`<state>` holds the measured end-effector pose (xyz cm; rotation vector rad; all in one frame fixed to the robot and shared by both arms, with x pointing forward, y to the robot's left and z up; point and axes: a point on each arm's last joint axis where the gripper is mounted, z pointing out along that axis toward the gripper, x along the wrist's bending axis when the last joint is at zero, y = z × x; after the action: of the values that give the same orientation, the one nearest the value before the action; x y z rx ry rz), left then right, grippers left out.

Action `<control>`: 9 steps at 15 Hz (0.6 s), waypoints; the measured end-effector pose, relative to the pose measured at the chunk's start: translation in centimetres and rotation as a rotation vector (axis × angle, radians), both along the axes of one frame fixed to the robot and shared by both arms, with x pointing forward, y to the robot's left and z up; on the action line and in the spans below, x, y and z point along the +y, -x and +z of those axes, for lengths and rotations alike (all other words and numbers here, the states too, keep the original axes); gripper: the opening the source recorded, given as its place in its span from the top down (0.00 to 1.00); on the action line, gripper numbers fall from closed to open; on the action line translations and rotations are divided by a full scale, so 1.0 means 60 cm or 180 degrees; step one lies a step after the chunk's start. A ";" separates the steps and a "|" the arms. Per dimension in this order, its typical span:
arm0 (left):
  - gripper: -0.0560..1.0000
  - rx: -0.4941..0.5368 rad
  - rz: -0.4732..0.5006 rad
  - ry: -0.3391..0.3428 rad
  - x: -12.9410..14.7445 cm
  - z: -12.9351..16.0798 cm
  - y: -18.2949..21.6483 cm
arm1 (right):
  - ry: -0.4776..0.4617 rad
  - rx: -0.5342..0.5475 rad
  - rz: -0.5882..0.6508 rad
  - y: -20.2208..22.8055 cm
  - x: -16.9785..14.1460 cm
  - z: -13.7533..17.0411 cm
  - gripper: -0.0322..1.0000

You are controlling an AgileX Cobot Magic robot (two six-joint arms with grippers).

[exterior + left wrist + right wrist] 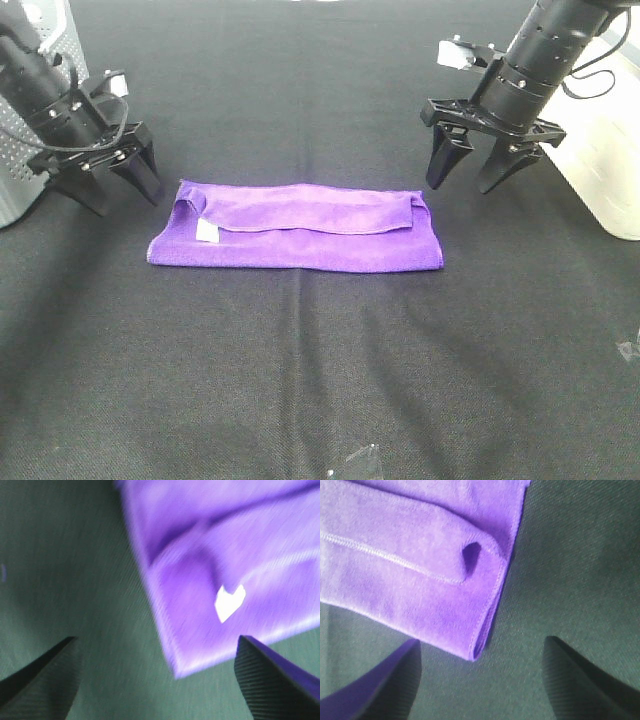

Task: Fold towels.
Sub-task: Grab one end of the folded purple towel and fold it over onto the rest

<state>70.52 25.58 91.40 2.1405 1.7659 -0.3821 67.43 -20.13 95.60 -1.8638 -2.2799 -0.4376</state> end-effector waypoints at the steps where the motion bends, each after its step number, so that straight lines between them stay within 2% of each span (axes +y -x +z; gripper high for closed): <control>1: 0.21 0.0025 0.0039 0.0163 0.005 -0.010 -0.003 | 0.0001 0.0024 0.0008 0.001 0.000 0.000 0.32; 3: 0.21 0.0078 0.0077 0.0324 0.007 -0.029 -0.006 | 0.0001 0.0033 0.0011 0.002 0.000 0.000 0.32; 6: 0.21 0.0189 0.0092 0.0423 0.002 -0.059 -0.007 | 0.0001 0.0033 0.0011 0.002 0.000 0.000 0.32; 9: 0.21 0.0236 0.0127 0.0515 0.000 -0.066 -0.008 | 0.0001 0.0033 0.0011 0.002 0.000 0.000 0.32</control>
<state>71.01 25.56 87.44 1.9999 1.7500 -0.5804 67.33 -20.13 95.60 -1.8575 -2.2765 -0.4261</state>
